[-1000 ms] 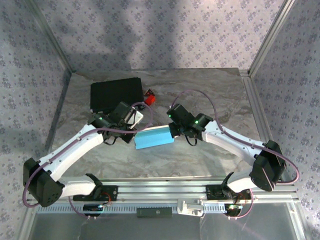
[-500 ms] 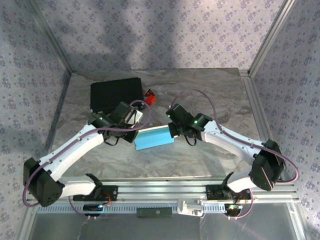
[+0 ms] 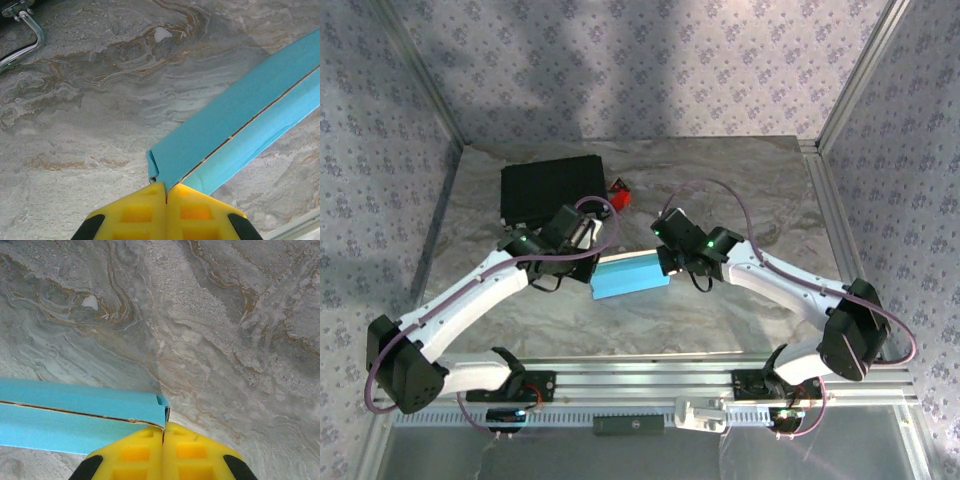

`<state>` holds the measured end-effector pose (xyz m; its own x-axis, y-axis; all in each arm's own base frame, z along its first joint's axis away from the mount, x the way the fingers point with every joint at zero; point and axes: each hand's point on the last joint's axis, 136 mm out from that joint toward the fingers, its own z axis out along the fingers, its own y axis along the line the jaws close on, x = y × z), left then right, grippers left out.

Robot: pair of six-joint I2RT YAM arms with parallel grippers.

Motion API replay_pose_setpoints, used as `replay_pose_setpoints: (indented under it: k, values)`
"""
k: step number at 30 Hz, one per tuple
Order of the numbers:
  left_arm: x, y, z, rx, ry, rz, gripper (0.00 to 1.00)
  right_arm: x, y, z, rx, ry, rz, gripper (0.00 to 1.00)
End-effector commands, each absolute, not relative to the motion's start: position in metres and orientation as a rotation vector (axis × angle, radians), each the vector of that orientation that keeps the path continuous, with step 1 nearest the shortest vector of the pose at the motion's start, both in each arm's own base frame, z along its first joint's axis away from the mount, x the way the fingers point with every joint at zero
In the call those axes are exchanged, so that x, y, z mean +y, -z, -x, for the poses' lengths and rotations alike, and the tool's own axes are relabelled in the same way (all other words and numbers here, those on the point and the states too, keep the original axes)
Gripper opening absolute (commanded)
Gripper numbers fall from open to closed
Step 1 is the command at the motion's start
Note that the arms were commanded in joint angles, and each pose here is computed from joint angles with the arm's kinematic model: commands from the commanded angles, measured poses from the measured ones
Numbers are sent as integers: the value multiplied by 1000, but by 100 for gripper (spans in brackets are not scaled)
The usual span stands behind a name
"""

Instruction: Fold the paper box

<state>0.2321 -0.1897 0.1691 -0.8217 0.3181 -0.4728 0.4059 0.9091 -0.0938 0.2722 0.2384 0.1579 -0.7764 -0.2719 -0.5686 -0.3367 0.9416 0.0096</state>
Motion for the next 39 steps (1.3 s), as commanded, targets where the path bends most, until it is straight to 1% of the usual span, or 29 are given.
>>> replay_pose_setpoints:
  k: [1, 9, 19, 28, 39]
  values:
    - [-203, -179, -236, 2559, 347, -464, 3, 243, -156, -267, 2534, -145, 444, 0]
    - [-205, -184, -240, 2511, 367, -372, 0, 243, -156, -266, 2531, -140, 442, 0]
    - [-206, -181, -245, 2446, 420, -252, 0, 244, -153, -264, 2531, -133, 447, 0]
    - [-207, -177, -245, 2389, 443, -238, 0, 244, -153, -263, 2527, -131, 446, 0]
    - [-203, -167, -237, 2326, 423, -292, 0, 245, -155, -262, 2505, -129, 455, 0]
